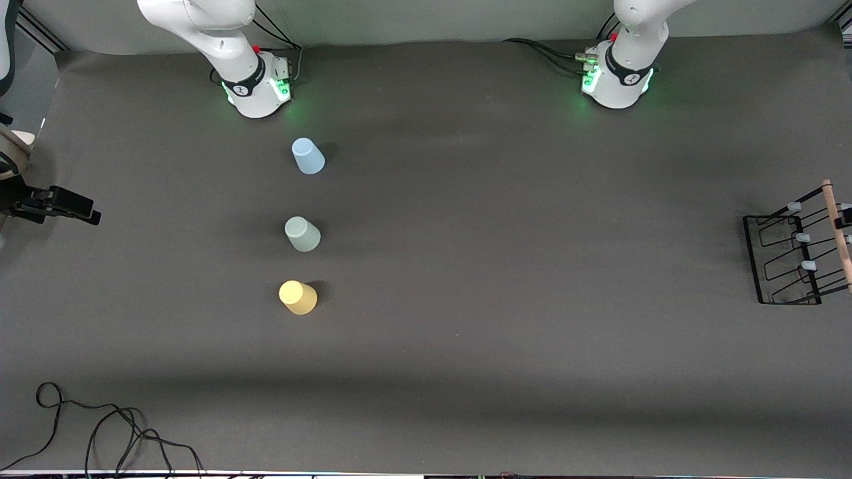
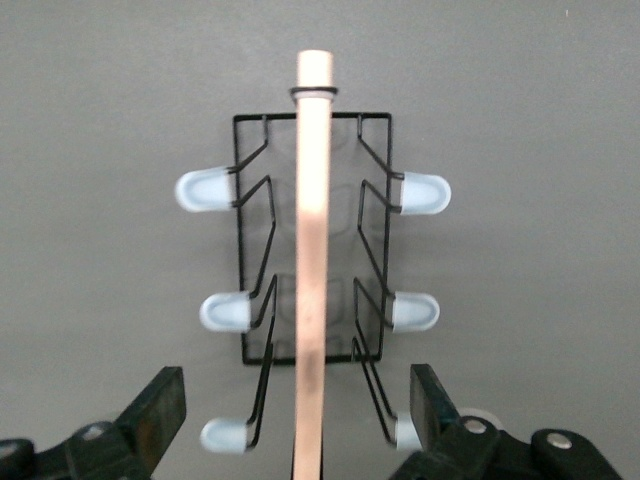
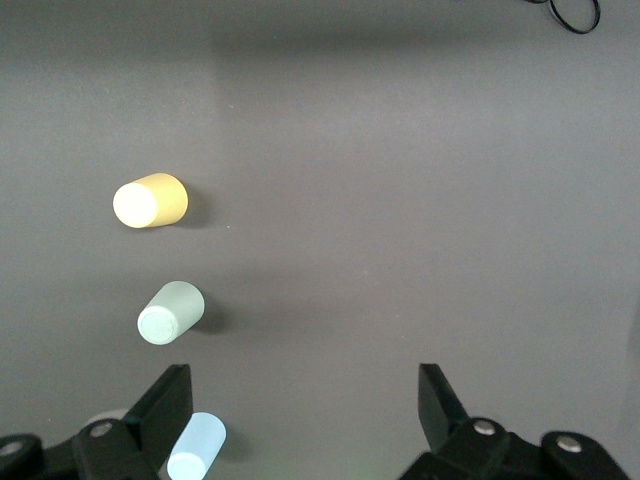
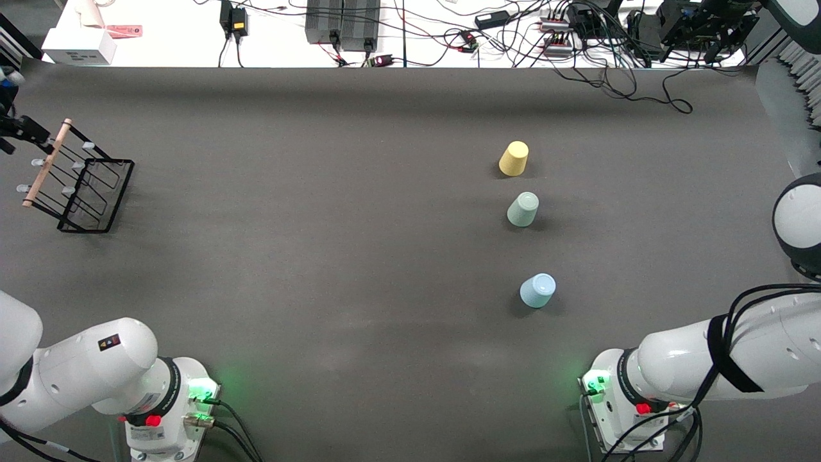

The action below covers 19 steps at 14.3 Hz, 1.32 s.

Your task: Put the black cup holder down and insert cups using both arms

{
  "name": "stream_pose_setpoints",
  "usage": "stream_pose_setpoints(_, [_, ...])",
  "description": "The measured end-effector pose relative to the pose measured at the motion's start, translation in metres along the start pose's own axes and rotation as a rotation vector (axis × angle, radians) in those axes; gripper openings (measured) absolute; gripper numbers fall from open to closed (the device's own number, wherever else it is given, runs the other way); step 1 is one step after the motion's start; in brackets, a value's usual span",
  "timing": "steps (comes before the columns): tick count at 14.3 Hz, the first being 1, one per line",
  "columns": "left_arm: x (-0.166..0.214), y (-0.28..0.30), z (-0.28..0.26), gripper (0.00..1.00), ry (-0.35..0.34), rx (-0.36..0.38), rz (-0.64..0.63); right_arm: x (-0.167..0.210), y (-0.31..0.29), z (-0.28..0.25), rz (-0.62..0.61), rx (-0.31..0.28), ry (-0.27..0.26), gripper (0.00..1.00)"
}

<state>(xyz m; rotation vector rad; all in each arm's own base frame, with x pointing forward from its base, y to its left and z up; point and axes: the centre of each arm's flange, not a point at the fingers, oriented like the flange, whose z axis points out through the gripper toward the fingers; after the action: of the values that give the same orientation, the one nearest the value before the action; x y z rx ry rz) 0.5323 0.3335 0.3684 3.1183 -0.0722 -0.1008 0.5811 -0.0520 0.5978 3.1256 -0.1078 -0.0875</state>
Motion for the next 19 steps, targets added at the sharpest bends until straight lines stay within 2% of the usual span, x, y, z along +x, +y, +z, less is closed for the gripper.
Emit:
stream_pose_setpoints(4, [-0.001, 0.009, 0.020, 0.97, -0.004, -0.002, 0.011, 0.000, 0.000, 0.000, 0.000, 0.000, 0.000, 1.00])
stream_pose_setpoints(6, [-0.002, 0.009, 0.020, 0.77, -0.006, 0.000, 0.013, 0.000, 0.000, 0.000, 0.000, 0.000, 0.000, 1.00])
stream_pose_setpoints(8, [-0.003, 0.007, 0.020, 0.51, -0.018, 0.015, 0.023, 0.000, 0.000, 0.000, 0.000, 0.000, -0.001, 1.00])
stream_pose_setpoints(11, [-0.005, 0.005, 0.021, 0.19, -0.028, 0.026, 0.028, 0.000, 0.000, 0.000, 0.000, 0.000, -0.001, 1.00])
stream_pose_setpoints(12, [-0.005, 0.005, 0.021, 0.15, -0.029, 0.027, 0.029, 0.000, 0.000, 0.000, 0.000, 0.000, -0.001, 1.00])
stream_pose_setpoints(17, [-0.003, 0.005, 0.018, 0.15, -0.029, 0.027, 0.032, 0.000, 0.001, 0.000, 0.001, 0.000, -0.001, 1.00])
stream_pose_setpoints(19, [0.000, 0.004, -0.003, 0.15, -0.049, 0.014, 0.033, 0.000, 0.002, 0.000, 0.004, 0.000, -0.001, 1.00])
